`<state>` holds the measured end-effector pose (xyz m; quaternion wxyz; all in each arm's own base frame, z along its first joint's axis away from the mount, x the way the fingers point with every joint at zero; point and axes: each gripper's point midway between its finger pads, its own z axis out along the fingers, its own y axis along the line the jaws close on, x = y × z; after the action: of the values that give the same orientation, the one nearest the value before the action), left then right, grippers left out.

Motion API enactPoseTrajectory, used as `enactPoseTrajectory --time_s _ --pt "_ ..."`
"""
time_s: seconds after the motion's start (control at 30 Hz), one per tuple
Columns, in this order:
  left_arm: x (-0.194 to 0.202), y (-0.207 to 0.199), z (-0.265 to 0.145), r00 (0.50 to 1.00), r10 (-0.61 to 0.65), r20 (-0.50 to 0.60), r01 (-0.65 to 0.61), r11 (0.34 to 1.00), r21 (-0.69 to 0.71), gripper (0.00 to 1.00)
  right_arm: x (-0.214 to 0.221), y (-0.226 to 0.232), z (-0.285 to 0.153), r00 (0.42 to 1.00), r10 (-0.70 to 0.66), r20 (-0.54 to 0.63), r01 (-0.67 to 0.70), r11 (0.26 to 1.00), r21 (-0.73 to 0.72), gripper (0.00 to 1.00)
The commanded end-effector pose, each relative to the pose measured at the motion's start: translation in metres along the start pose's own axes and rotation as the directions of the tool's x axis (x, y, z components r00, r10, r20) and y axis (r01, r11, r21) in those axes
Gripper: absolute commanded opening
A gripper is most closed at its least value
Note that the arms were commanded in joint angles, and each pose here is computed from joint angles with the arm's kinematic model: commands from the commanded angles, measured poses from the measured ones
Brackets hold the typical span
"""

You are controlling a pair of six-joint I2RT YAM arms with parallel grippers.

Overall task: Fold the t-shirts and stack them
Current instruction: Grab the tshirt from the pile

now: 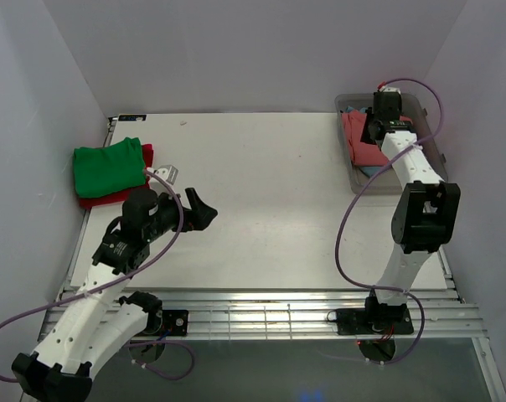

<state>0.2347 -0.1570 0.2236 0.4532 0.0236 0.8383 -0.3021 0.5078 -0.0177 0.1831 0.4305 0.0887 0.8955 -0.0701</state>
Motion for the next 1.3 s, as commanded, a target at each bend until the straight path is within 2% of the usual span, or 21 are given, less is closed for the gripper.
enactPoseTrajectory --time_s 0.0,0.23,0.27,0.37,0.57,0.73,0.8,0.83,0.87,0.97,1.07,1.27 --pt "-0.003 0.003 -0.013 0.999 0.006 0.05 -0.005 1.0 -0.015 0.98 -0.019 0.0 0.018 0.999 -0.027 0.019 0.026 1.0 0.016 0.34" --pt "-0.003 0.011 -0.019 0.998 0.035 0.048 -0.032 0.997 -0.066 0.98 0.002 0.031 0.067 0.997 0.002 -0.081 -0.01 0.995 -0.1 0.5" --pt "-0.003 0.012 -0.019 0.998 0.035 0.047 -0.031 0.997 -0.072 0.98 0.005 0.034 0.07 0.996 0.004 -0.09 -0.014 0.994 -0.109 0.58" --pt "-0.005 0.014 -0.018 0.998 0.043 0.043 -0.039 0.996 -0.084 0.98 0.015 0.037 0.082 0.994 0.008 -0.109 -0.02 0.994 -0.11 0.64" --pt "-0.007 0.018 -0.02 0.997 0.061 0.043 -0.056 0.992 -0.109 0.98 0.034 0.037 0.102 0.989 -0.012 -0.149 -0.002 0.995 -0.095 0.62" --pt "-0.01 0.018 -0.026 0.996 0.061 0.068 -0.053 0.991 -0.12 0.98 0.049 0.033 0.115 0.984 -0.036 -0.176 0.024 0.997 -0.073 0.58" --pt "-0.011 0.019 -0.027 0.995 0.064 0.071 -0.055 0.991 -0.121 0.98 0.052 0.032 0.119 0.983 -0.042 -0.181 0.03 0.997 -0.069 0.52" --pt "-0.011 0.018 -0.027 0.995 0.064 0.071 -0.055 0.991 -0.121 0.98 0.053 0.032 0.12 0.982 -0.044 -0.184 0.033 0.997 -0.066 0.47" --pt "-0.011 0.019 -0.027 0.995 0.065 0.07 -0.056 0.991 -0.123 0.98 0.054 0.031 0.12 0.981 -0.045 -0.187 0.033 0.997 -0.066 0.35" --pt "-0.01 0.021 -0.025 0.996 0.068 0.06 -0.059 0.99 -0.131 0.98 0.051 0.029 0.118 0.983 -0.042 -0.179 0.034 0.998 -0.051 0.08" --pt "-0.009 0.021 -0.021 0.997 0.064 0.05 -0.057 0.99 -0.129 0.98 0.035 0.029 0.106 0.99 -0.035 -0.14 0.027 0.998 -0.06 0.08" --pt "-0.008 0.015 -0.011 0.997 0.056 0.05 -0.052 0.995 -0.087 0.98 -0.05 0.025 0.039 0.999 -0.014 0.05 0.018 0.997 -0.081 0.08"
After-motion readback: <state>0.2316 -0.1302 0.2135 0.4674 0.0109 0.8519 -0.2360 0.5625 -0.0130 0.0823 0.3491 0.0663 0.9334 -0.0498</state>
